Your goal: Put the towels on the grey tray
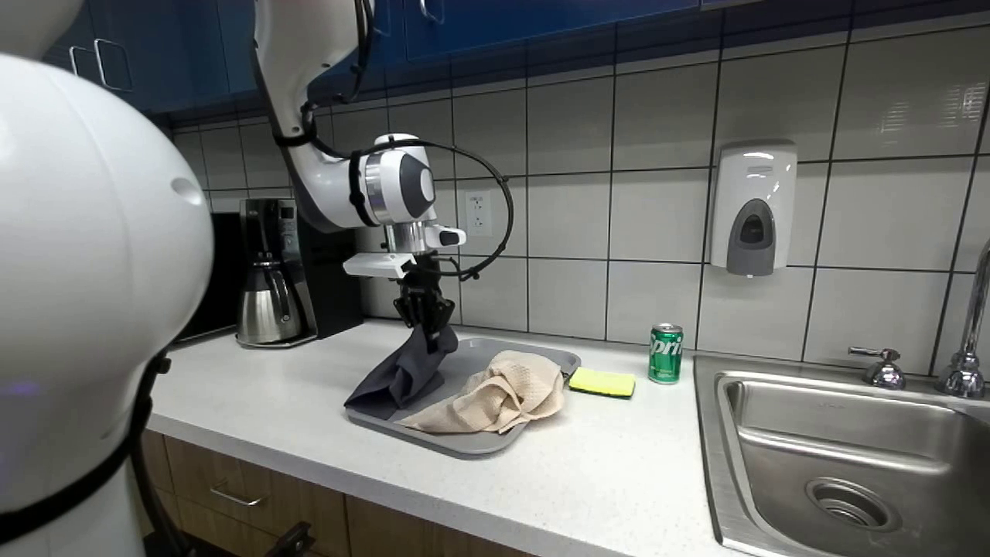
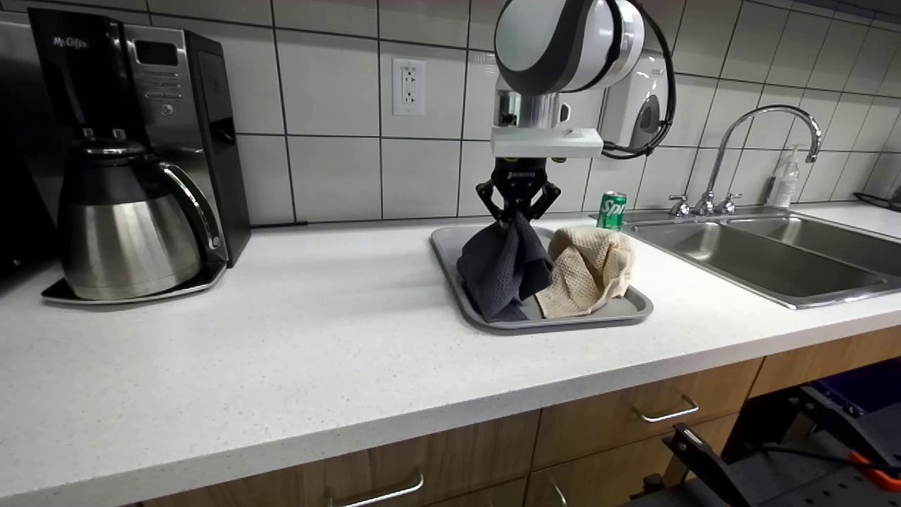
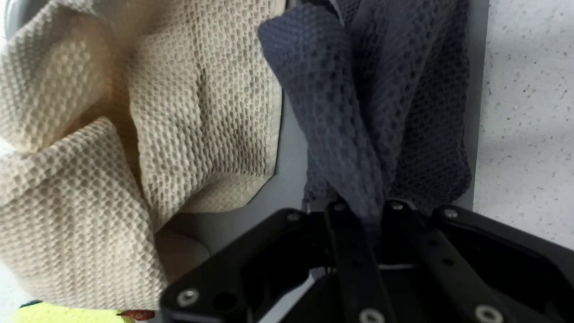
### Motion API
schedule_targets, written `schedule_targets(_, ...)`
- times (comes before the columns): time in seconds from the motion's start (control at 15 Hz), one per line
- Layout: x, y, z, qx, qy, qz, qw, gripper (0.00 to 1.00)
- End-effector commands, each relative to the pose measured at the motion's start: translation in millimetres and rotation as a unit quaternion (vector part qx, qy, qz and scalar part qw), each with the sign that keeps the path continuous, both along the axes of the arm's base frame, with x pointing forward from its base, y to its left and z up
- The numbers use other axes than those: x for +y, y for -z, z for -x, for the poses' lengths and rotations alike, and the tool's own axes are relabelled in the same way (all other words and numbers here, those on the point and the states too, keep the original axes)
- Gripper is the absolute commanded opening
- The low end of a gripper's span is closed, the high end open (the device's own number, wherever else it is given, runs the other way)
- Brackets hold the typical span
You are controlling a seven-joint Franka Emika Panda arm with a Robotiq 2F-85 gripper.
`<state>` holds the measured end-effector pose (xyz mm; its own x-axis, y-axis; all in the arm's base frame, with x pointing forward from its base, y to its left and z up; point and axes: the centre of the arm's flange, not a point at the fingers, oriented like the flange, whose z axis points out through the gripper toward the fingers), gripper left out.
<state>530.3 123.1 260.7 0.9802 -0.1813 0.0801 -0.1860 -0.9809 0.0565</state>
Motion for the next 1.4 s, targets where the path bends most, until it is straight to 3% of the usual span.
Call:
schedule_targets(0.0,0,6,-5,0.003,0.018,0.012,0.9998,0.02)
schedule_targets(0.13,-3,8,-6,0.005,0.024,0.013,0.9996,0.02)
schedule_targets(0.2,-4,8,-6,0.008,0.026,0.012,0.9996,0.1)
schedule_targets(0.27,-4,7,-6,0.008,0.026,0.012,0.9996,0.36)
schedule_targets(0.4,-2,1,-6,0.004,0.025,0.01,0.9996,0.41)
schedule_targets(0.93,13,-27,4,-0.02,0.013,0.007,0.9997,0.99)
schedule_targets(1.33,15,-51,22,-0.046,0.016,0.017,0.9987,1.0)
